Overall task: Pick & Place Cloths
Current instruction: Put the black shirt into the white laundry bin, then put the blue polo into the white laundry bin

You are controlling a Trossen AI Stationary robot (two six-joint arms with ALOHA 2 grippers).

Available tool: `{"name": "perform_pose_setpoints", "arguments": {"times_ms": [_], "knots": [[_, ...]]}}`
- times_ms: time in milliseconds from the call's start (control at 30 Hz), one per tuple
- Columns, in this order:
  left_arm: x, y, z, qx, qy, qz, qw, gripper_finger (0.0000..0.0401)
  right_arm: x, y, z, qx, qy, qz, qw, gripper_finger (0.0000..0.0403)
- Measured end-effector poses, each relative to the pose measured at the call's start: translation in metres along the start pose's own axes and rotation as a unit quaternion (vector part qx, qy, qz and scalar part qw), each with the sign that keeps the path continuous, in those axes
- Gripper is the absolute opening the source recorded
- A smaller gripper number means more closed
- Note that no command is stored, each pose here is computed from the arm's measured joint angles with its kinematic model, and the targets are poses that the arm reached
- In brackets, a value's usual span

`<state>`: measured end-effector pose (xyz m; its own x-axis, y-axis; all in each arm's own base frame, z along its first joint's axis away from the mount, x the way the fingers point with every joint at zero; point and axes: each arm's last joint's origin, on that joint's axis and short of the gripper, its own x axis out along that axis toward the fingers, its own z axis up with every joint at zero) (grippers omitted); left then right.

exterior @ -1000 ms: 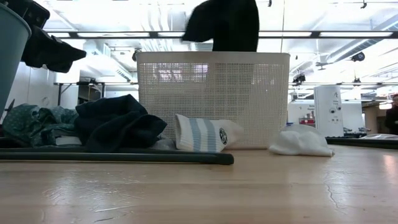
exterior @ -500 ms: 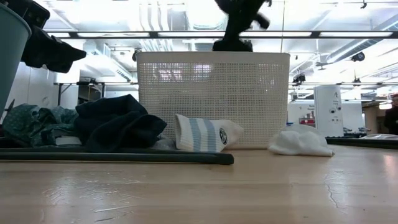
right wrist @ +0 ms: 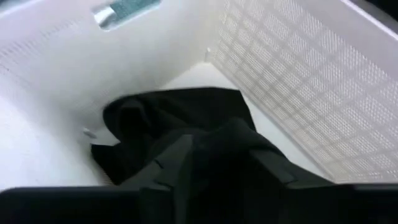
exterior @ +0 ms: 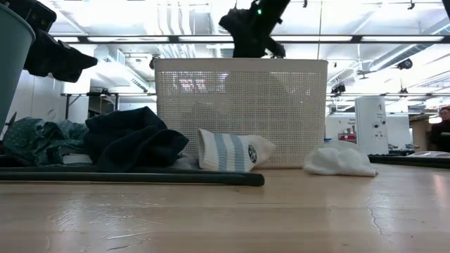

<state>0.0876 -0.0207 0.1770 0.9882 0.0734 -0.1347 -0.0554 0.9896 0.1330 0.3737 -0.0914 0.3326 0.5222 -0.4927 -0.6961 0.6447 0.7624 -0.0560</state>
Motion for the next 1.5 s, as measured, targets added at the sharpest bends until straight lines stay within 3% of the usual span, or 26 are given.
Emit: {"name": "perform_pose_setpoints", "arguments": {"times_ms": [233, 433, 800, 967, 1167, 1267, 1500], "knots": [[0.0, 0.0, 0.0, 0.0, 0.0, 0.0, 1.0, 0.0012, -0.044, -0.006, 0.026, -0.002, -0.018, 0.008, 1.0, 0.0223], [0.0, 0.0, 0.0, 0.0, 0.0, 0.0, 1.0, 0.0012, -0.081, -0.004, 0.034, 0.006, -0.021, 0.023, 0.999, 0.0281], [0.0, 0.0, 0.0, 0.0, 0.0, 0.0, 1.0, 0.0012, -0.107, 0.07, -0.009, -0.074, 0.014, 0.118, 0.99, 0.0309], [0.0, 0.0, 0.0, 0.0, 0.0, 0.0, 1.0, 0.0012, -0.115, 0.102, -0.037, -0.11, 0.018, 0.151, 0.982, 0.0289], [0.0, 0.0, 0.0, 0.0, 0.0, 0.0, 1.0, 0.0012, -0.121, 0.125, -0.066, -0.108, 0.037, 0.17, 0.979, 0.0243], [0.0, 0.0, 0.0, 0.0, 0.0, 0.0, 1.0, 0.0012, -0.125, 0.131, -0.075, -0.112, 0.037, 0.171, 0.978, 0.0191], [0.0, 0.0, 0.0, 0.0, 0.0, 0.0, 1.0, 0.0012, -0.125, 0.144, -0.09, -0.144, 0.02, 0.19, 0.971, 0.0024]]}}
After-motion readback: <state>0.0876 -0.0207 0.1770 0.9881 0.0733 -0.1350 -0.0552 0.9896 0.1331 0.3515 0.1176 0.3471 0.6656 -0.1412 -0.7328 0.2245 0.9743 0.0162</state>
